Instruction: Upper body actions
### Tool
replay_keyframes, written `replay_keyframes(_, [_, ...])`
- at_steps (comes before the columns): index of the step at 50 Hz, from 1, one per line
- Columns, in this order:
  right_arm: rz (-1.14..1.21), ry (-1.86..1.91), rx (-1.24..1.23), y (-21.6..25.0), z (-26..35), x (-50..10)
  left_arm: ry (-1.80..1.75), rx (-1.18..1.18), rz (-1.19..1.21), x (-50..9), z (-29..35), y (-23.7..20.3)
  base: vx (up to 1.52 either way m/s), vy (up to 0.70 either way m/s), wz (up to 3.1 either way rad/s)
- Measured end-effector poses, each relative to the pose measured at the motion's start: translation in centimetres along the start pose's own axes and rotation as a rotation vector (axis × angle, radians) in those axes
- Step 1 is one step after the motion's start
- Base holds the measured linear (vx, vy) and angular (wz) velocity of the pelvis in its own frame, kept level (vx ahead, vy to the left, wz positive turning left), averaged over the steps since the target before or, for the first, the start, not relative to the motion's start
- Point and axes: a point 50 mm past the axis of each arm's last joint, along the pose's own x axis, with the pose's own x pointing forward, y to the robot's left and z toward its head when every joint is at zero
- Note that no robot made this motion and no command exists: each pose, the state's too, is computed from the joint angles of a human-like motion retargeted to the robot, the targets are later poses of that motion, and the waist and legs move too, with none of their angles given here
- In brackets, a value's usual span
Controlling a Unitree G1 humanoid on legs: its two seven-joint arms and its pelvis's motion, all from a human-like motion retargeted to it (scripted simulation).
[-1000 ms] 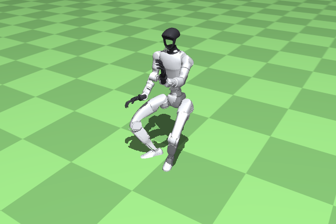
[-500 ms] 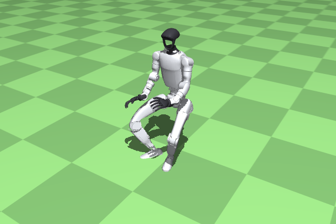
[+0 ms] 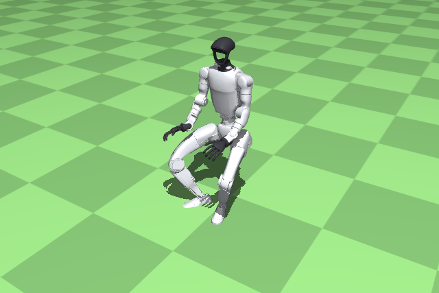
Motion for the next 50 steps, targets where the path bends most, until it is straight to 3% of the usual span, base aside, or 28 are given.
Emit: replay_keyframes(50, [-0.009,-0.007,0.017,-0.13,0.43,0.16,0.019,0.055,0.010,-0.24,-0.26,-0.28,0.00,0.00,0.00])
